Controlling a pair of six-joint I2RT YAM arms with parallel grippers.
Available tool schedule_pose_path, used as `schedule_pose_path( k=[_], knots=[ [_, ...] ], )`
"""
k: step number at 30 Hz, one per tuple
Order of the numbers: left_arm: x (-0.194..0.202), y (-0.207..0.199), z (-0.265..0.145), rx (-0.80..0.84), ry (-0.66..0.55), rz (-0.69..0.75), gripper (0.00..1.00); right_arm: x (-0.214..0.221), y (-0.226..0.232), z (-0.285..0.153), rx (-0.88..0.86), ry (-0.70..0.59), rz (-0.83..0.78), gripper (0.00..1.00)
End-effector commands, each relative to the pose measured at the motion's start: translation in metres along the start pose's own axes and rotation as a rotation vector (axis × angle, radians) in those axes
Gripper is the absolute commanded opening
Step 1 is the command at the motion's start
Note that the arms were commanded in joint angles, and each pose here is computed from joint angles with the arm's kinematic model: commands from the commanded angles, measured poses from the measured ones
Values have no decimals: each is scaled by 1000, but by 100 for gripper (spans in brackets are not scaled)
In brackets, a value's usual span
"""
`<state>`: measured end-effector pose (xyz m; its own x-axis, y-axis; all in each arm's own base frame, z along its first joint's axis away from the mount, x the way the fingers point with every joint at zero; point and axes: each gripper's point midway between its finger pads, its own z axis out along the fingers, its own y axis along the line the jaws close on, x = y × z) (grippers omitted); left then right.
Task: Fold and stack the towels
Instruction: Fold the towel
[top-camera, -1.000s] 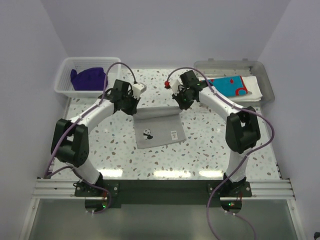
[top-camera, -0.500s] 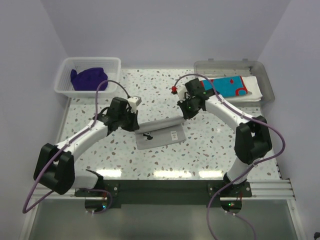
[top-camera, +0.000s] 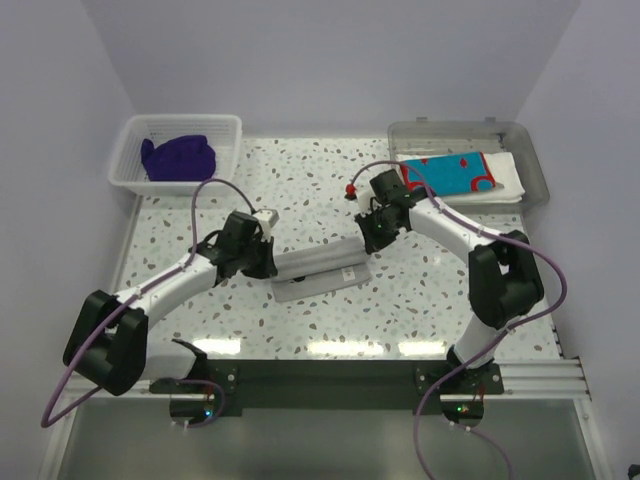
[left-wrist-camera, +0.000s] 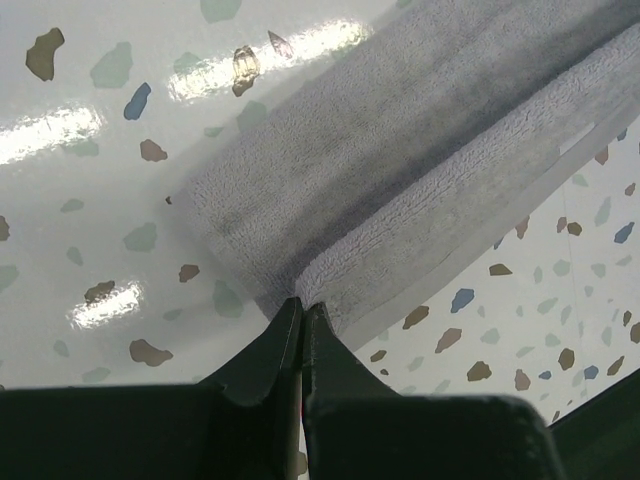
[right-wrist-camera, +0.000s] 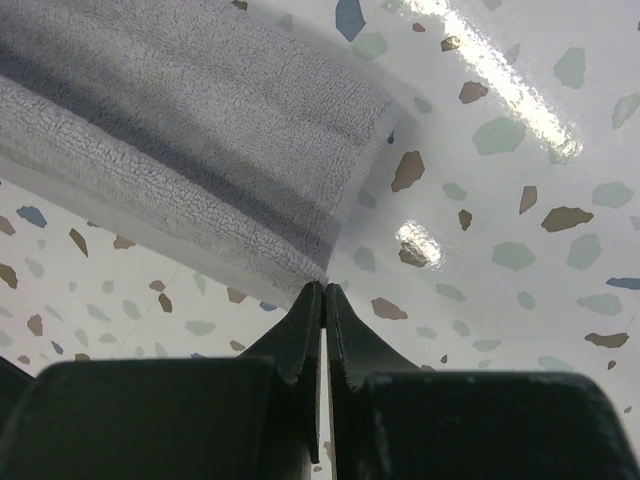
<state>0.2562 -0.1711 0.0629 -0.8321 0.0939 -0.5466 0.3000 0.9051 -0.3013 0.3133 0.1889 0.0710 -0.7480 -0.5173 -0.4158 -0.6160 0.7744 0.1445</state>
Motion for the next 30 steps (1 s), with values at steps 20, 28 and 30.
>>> schedule_pose_path(
  k=[20,28,30],
  knots=[
    [36,25,9,-165,58,-46,0,11,-3,14,48,40,-16,0],
    [39,17,5,-129,66,-47,9,14,-1,16,47,42,5,3],
    [42,14,4,-114,70,-53,22,13,4,12,32,41,0,12]
  ],
)
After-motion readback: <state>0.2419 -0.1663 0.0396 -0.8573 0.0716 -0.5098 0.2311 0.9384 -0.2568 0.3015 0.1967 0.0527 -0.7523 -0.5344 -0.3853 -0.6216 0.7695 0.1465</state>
